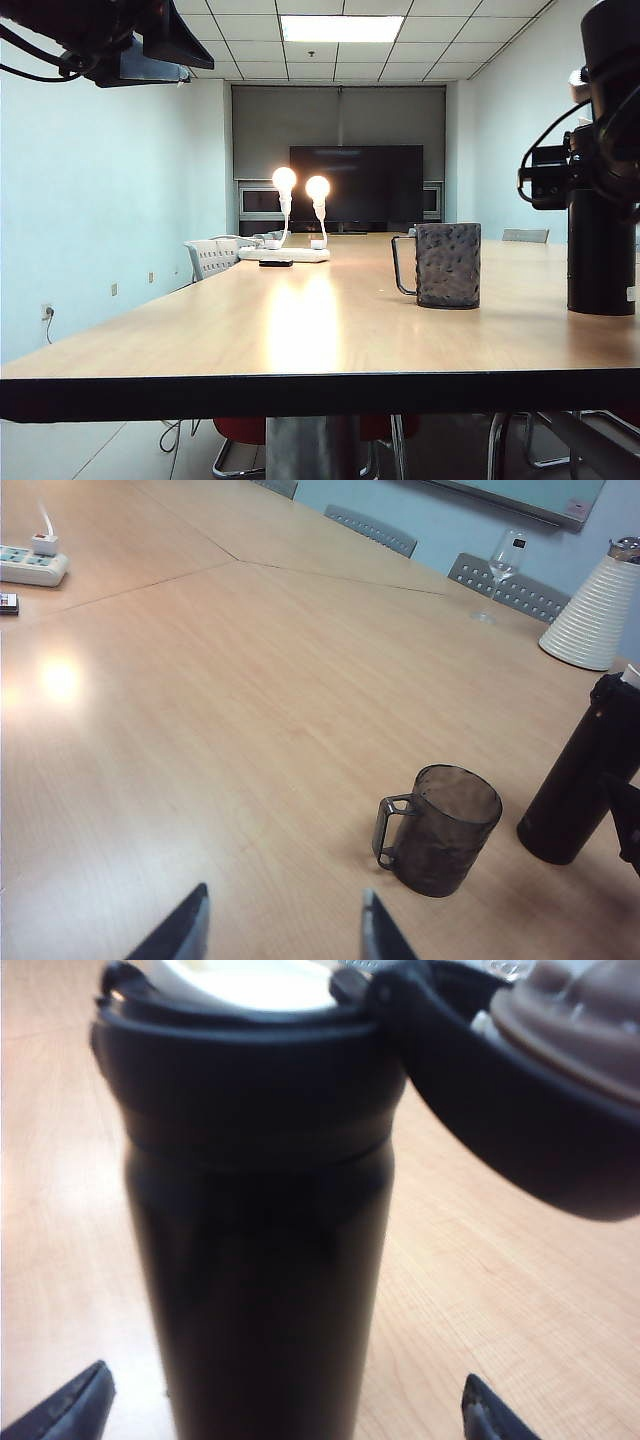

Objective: Pick up the black thermos cup, pour some water from it into the cup, and then put the thermos cup back on the table.

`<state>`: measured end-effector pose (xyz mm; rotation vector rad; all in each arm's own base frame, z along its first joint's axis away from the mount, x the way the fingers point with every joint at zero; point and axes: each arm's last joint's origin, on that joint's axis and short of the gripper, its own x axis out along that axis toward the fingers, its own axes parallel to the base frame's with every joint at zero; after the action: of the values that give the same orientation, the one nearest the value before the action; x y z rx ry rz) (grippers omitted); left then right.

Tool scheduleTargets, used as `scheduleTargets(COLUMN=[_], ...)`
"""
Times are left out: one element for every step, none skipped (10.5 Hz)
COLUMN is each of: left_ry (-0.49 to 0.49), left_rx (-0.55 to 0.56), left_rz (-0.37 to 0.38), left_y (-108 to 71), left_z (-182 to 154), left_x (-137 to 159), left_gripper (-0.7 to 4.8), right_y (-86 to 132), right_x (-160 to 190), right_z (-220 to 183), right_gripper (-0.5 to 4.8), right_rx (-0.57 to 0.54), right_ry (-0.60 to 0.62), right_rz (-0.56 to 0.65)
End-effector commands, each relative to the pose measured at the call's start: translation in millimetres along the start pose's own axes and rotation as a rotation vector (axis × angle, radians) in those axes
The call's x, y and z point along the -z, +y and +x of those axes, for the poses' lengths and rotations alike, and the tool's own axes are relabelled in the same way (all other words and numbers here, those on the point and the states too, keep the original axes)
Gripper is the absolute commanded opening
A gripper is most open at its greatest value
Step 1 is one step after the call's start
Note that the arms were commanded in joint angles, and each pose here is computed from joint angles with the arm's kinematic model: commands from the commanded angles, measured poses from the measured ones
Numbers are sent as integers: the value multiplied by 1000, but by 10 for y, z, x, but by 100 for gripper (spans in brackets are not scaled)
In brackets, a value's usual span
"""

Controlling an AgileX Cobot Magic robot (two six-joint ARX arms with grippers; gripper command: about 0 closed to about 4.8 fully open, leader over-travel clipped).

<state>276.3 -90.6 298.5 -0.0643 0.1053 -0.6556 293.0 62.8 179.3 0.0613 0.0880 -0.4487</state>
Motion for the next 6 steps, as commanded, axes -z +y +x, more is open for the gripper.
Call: scheduleTargets(left_ry=[-13,-12,-12,-12,-11,-11], left_rx=[17,30,31,34,39,39], left_rz=[4,4,4,4,5,5], left_y=[-10,-14,-15,-22,-35,-35], left_z=[-3,-3,-3,0,4,4], left_x=[-26,-26,-26,-25,-24,-24], left_gripper=[192,191,191,183,183,183], right_y=[-83,-84,-76,-51,64,73], right_x=[2,5,5,4,-31,-22], right_z=[125,211,222,253,406,424], right_gripper=[479,479,479,479,479,479], right_rx=[-20,-54,-59,-68,-65,-64], right_ry=[2,10,10,11,-2,0], right_rz=[9,9,6,-6,-8,-9])
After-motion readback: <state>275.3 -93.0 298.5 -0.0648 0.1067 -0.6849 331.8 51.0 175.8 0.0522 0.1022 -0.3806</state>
